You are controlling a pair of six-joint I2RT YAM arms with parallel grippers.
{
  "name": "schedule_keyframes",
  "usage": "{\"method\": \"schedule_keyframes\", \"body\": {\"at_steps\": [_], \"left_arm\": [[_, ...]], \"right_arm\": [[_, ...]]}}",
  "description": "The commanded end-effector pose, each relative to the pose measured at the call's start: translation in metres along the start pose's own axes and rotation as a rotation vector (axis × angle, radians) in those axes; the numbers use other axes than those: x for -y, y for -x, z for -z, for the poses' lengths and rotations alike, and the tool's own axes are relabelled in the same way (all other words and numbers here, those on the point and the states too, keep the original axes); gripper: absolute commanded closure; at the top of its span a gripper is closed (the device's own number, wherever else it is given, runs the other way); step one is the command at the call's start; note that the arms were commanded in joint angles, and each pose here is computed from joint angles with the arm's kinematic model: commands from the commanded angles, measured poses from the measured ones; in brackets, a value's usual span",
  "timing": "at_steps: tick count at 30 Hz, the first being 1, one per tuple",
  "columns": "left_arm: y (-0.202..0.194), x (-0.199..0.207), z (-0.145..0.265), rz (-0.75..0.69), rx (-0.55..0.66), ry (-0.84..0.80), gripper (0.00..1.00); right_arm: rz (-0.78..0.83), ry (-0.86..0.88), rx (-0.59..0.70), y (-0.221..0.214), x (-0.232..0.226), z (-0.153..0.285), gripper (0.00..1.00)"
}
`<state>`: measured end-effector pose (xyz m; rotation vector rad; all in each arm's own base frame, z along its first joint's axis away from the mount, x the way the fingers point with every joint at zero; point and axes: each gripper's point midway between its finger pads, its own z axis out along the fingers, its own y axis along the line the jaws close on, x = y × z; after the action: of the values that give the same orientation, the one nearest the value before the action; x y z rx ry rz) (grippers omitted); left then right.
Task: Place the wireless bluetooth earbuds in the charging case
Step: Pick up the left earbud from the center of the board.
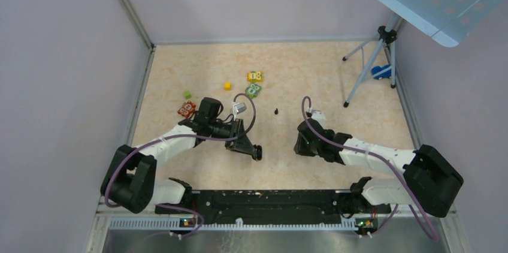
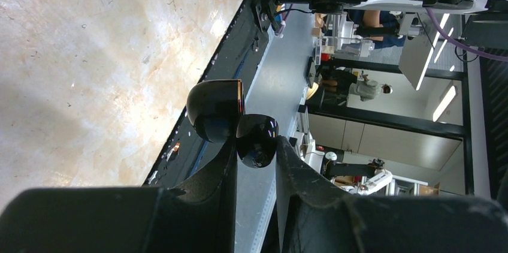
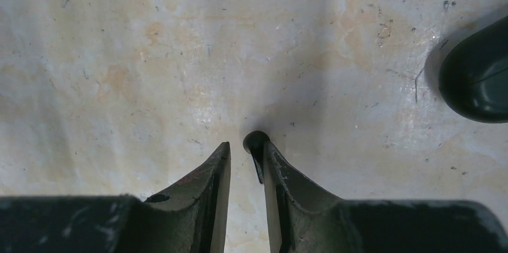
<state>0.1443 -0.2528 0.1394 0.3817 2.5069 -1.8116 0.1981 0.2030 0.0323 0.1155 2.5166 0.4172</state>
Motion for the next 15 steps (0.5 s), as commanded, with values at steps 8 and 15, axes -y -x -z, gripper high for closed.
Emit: {"method": "schedule_keyframes", "body": {"at_steps": [8,15], "left_arm": [[0.007,0.009,0.0,-0.061,-0.005,-0.036,1.0],[0.006,0.008,0.0,-0.059,-0.006,-0.033,1.0]], "right_arm": [[0.017,0.13,-0.017,-0.005,-0.038,0.007,0.76],[0.059,0.165,-0.057,-0.021,-0.059,0.007,0.76]]}}
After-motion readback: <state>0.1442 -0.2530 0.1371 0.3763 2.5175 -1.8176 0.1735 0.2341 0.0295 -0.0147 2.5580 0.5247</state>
